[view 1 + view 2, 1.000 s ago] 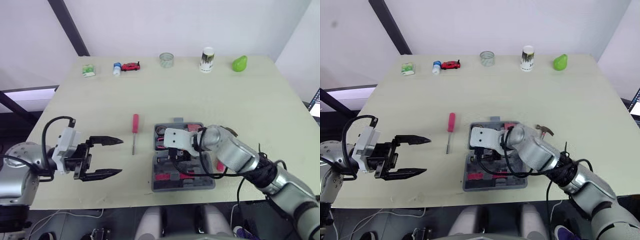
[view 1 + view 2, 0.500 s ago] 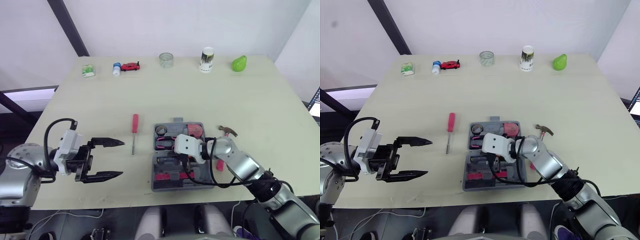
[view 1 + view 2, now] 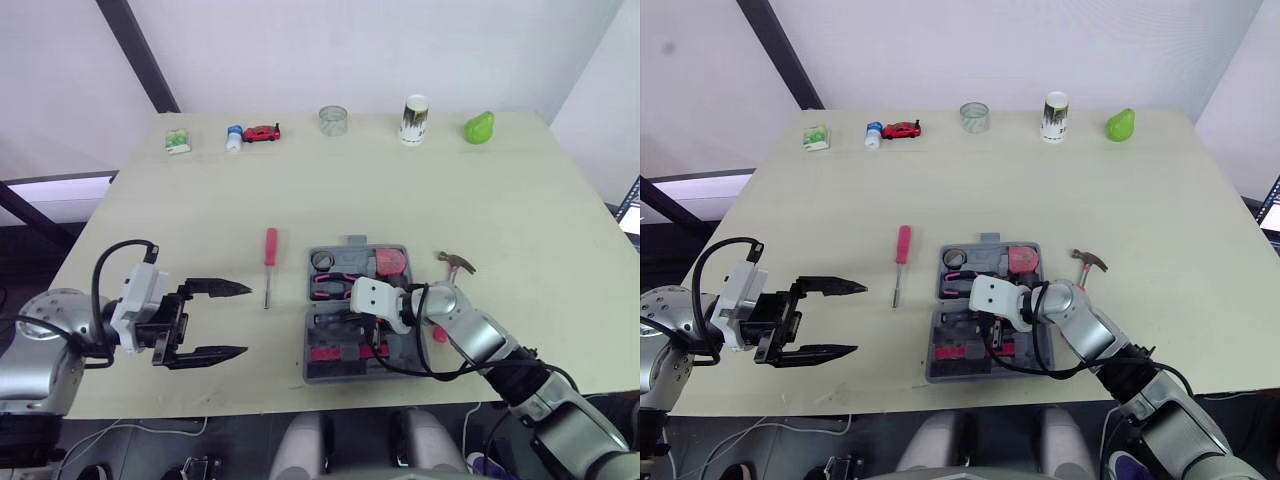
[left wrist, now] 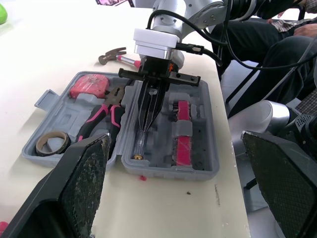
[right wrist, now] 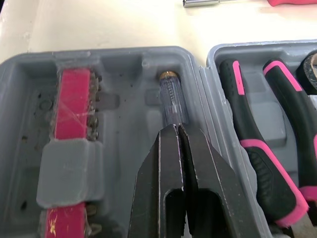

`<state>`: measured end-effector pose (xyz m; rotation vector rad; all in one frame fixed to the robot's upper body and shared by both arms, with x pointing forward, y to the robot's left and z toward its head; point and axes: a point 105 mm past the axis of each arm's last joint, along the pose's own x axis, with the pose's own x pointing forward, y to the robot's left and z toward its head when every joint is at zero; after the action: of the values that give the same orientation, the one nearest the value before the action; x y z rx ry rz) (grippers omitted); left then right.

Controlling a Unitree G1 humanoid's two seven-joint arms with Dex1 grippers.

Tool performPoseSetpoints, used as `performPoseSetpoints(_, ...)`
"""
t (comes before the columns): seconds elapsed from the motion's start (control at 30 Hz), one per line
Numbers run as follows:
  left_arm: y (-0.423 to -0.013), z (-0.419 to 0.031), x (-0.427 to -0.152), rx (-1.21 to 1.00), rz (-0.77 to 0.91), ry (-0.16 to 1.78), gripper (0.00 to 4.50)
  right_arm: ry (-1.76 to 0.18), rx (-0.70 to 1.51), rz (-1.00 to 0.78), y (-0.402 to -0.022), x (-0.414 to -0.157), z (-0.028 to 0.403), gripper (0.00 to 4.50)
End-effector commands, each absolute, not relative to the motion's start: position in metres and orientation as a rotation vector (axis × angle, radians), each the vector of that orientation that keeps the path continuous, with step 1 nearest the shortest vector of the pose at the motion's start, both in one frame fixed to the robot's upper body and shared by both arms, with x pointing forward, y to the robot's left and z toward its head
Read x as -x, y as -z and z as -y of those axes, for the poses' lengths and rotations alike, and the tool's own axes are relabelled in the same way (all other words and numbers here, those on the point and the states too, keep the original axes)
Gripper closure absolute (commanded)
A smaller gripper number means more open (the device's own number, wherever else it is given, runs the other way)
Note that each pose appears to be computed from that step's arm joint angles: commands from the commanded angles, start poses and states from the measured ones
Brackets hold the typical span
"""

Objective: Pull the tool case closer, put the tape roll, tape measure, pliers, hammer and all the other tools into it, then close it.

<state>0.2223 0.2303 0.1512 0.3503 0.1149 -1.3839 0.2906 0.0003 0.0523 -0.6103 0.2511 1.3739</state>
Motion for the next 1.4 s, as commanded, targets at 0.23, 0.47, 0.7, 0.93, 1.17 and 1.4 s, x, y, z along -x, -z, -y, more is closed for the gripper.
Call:
performPoseSetpoints(0.23, -0.157, -0.228, -0.216, -0.387, -0.096, 1.444, 0.00, -1.294, 0.617, -0.487, -0.019, -0.293, 0.019, 4.43)
performPoseSetpoints(0.47, -0.158, -0.226, -0.216, -0.387, -0.091, 1.444, 0.00, -1.282, 0.616, -0.539, -0.009, -0.290, 0.022, 4.43)
performPoseSetpoints(0.7, -0.164, -0.222, -0.223, -0.288, -0.051, 1.370, 0.00, -1.295, 0.428, -0.049, -0.096, -0.296, -0.007, 4.43)
performPoseSetpoints(0.93, -0.174, -0.227, -0.236, -0.164, -0.006, 1.191, 0.00, -1.119, 0.177, 0.193, -0.162, -0.295, 0.037, 4.43)
performPoseSetpoints(1.17, -0.160, -0.254, -0.239, -0.101, -0.019, 0.968, 0.00, -0.774, 0.152, 0.093, -0.142, -0.297, 0.148, 4.43)
performPoseSetpoints(1.4, -0.125, -0.297, -0.227, -0.065, -0.071, 0.691, 0.00, -0.468, 0.109, -0.017, -0.111, -0.266, 0.237, 4.21)
